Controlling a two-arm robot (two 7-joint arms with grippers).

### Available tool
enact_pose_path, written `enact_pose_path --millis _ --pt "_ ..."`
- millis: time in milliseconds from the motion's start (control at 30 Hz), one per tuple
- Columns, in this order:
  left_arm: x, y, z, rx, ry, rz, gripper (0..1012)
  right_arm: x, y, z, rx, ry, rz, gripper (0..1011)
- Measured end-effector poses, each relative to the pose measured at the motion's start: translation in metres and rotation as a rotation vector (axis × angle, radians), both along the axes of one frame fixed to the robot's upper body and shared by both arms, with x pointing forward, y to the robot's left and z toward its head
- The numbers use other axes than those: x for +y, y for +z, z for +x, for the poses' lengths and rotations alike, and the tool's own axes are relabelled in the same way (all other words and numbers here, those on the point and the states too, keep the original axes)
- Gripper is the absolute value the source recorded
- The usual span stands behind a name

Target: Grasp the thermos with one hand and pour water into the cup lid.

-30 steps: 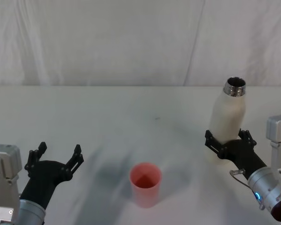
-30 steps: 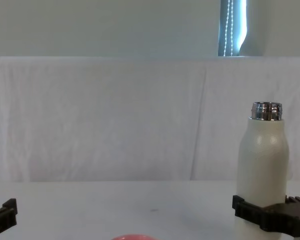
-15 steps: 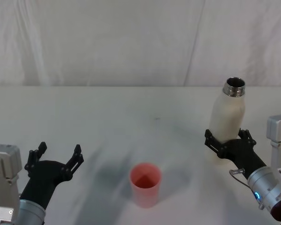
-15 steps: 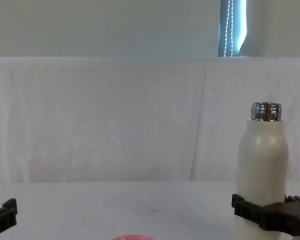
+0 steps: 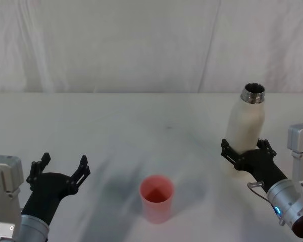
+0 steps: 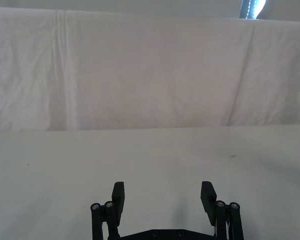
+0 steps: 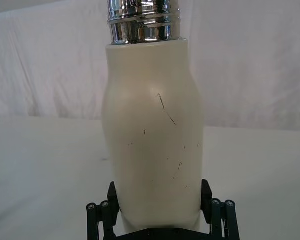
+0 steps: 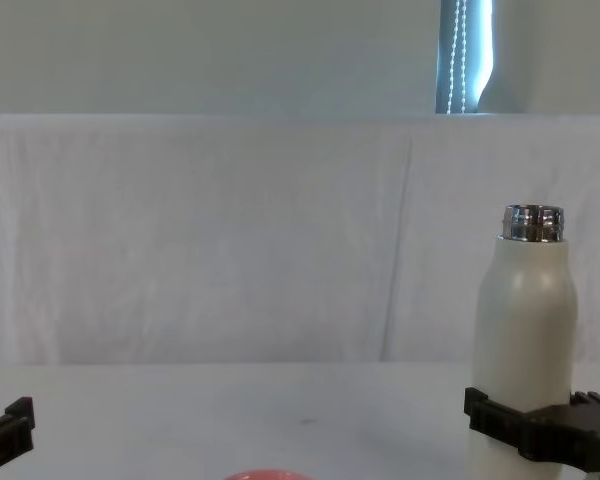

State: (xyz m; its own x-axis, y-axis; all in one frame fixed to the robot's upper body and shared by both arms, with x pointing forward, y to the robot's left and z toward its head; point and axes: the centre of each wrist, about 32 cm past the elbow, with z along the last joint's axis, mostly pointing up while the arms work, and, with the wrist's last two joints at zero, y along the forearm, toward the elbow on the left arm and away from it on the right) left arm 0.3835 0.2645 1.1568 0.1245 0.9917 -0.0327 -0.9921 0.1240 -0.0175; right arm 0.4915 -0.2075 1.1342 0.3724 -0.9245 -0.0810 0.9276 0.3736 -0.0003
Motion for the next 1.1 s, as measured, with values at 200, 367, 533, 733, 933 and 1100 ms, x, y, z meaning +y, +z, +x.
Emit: enact_pose_path --millis 200,367,533,733,933,1100 --pt "0.0 0.0 0.0 0.0 0.0 0.0 1001 0.0 0.0 0.0 0.0 0.0 0.0 964" --pt "0.0 0.0 0.0 0.0 0.0 0.0 1001 0.0 0.0 0.0 0.0 0.0 0.0 964" --pt "0.0 0.0 0.0 0.0 0.0 0.0 1001 0.0 0.0 0.0 0.0 0.0 0.0 964" --pt "0.0 0.0 0.0 0.0 0.0 0.0 1001 0.0 0.0002 -0.0002 -0.001 0.001 -0.004 964" --pt "0.0 0.0 0.0 0.0 0.0 0.0 1001 0.0003 0.0028 -0.0021 -0.017 0.008 -0.036 964" --pt "0.0 0.0 0.0 0.0 0.0 0.0 1001 -0.0003 0.0066 -0.0043 -0.038 0.011 -0.057 964"
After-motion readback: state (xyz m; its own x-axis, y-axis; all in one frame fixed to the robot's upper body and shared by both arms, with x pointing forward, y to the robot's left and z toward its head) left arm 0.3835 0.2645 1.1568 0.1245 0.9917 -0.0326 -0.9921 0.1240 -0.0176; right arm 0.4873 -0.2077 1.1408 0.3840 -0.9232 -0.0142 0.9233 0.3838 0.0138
